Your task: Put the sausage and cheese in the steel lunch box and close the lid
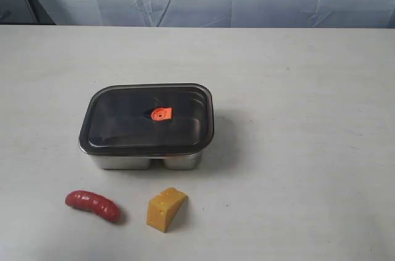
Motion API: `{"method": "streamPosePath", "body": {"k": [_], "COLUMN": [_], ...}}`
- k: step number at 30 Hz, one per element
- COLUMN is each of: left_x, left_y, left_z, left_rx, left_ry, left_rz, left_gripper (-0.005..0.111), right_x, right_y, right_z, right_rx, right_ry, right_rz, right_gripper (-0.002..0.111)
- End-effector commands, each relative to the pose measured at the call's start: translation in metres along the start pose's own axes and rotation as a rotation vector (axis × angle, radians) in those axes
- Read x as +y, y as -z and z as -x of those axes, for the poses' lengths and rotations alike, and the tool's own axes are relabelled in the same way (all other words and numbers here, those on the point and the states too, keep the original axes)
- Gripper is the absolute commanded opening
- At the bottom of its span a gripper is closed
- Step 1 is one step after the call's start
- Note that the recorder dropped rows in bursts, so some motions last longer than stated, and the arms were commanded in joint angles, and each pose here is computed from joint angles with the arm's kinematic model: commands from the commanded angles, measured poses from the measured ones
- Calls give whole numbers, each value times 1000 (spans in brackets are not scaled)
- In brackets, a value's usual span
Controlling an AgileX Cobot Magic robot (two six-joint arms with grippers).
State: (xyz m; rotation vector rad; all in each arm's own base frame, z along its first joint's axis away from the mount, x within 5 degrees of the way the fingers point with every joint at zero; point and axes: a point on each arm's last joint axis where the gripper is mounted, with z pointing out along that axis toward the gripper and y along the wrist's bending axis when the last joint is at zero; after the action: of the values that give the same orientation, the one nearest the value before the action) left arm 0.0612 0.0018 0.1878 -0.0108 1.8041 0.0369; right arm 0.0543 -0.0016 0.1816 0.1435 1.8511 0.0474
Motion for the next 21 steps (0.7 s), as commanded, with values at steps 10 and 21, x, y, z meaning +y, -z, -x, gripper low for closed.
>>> {"method": "streamPosePath", "body": {"k": [10, 21], "left_x": [0, 0], "left_y": [0, 0], "left_z": [-1, -1], "left_rx": [-1, -1], "left_ry": [-1, -1], "left_rz": [1, 1], "left_gripper": [0, 0], "right_x": [0, 0], "right_y": [0, 0], "right_z": [-1, 2], "right_rx": [-8, -37], "right_ry": [6, 12], "right_rz": [-4, -5], "right_gripper": [-1, -1]}}
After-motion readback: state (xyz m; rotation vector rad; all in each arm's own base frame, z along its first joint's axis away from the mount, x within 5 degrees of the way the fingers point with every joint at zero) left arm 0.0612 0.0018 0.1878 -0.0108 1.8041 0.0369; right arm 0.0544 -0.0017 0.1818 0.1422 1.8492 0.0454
